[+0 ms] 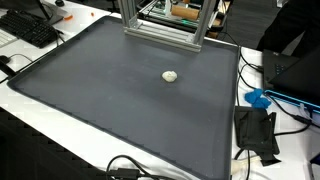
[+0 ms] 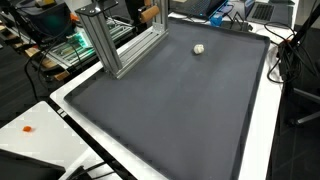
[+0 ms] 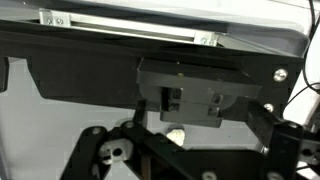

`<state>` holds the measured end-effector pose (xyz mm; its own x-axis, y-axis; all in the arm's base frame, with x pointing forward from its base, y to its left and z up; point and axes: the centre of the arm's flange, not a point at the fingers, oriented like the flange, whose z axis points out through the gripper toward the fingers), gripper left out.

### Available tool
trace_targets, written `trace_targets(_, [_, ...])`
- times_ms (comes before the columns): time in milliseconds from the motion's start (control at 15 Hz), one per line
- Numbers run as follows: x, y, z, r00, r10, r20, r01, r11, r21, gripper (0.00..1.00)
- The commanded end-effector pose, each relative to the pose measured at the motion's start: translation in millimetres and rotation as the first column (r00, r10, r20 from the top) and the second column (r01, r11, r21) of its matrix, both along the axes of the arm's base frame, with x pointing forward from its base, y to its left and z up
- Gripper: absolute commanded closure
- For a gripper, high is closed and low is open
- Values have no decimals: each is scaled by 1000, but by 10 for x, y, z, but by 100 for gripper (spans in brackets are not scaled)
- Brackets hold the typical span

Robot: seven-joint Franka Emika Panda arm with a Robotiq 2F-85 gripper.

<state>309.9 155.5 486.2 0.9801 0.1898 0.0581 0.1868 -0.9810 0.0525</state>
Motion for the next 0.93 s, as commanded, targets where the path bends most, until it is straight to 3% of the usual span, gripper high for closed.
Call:
trace_targets(0, [-161, -4, -73, 1000, -14, -8, 14, 1000, 24, 0])
trace_targets(600, [-190, -11, -132, 998, -59, -18, 60, 997, 43, 3])
trace_targets(733, [-195, -11, -135, 998, -63, -17, 64, 997, 46, 8])
trace_targets(867, [-198, -10, -136, 998, -65, -15, 66, 997, 45, 21])
